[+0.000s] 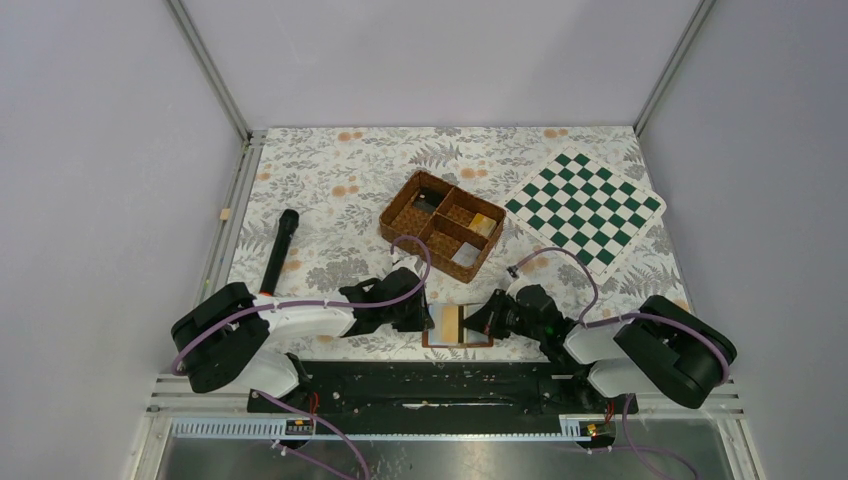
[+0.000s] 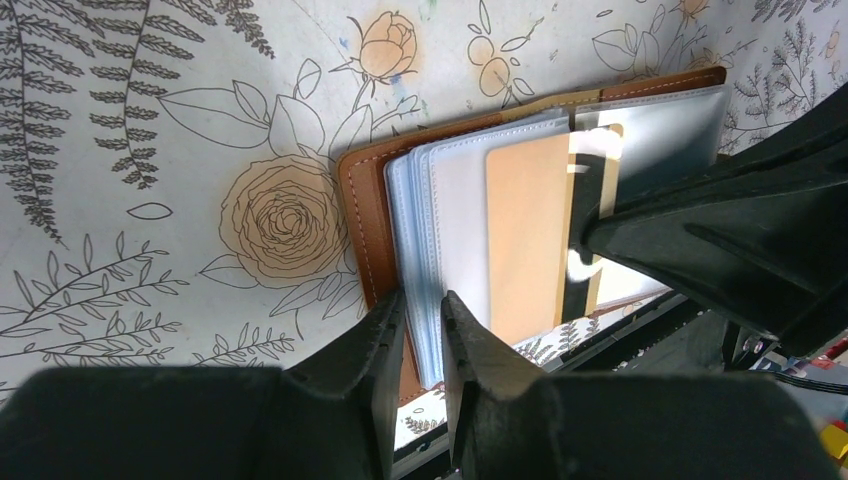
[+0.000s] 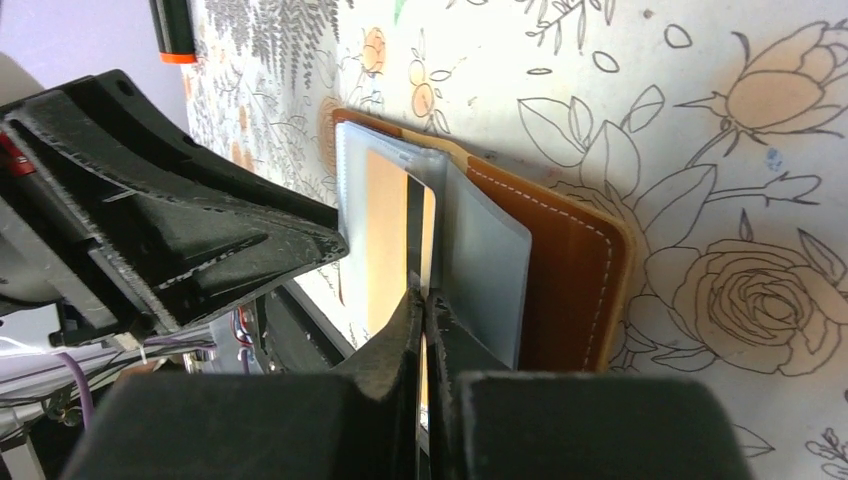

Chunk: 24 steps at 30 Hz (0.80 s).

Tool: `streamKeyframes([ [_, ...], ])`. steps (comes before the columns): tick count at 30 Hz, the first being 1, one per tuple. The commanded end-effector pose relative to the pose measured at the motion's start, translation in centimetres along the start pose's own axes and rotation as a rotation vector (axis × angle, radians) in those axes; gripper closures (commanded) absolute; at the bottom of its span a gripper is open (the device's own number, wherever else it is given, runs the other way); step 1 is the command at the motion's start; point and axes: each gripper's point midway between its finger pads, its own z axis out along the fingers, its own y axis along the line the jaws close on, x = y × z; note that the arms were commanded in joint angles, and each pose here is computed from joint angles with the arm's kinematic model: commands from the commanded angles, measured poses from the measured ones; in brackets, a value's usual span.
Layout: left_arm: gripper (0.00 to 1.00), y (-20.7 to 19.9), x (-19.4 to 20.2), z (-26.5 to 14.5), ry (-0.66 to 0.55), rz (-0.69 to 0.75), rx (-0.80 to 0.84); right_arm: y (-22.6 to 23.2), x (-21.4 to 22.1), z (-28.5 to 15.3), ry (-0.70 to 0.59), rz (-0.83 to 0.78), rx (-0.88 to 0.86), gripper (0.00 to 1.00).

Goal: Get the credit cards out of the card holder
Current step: Remove the credit card from the card holder.

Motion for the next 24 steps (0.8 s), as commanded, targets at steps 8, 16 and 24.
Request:
streamKeyframes([
  [8,0.79,4.0,2.5,-0.2,0.066,0.012,-0.129,-1.4,-0.2,-1.8,-0.018,-0.066,0.047,1.0],
  [16,0.79,3.8,2.0,-0.6,0.051,0.015,-0.128,-1.4,-0.9,-4.0,-0.058,-0.102,0.087,1.0],
  [24,0.79,2.6,1.0,-1.2,0.028,0.016,-0.099,0.6,-2.2,-6.1,-0.109,-0.134,0.07,1.0],
])
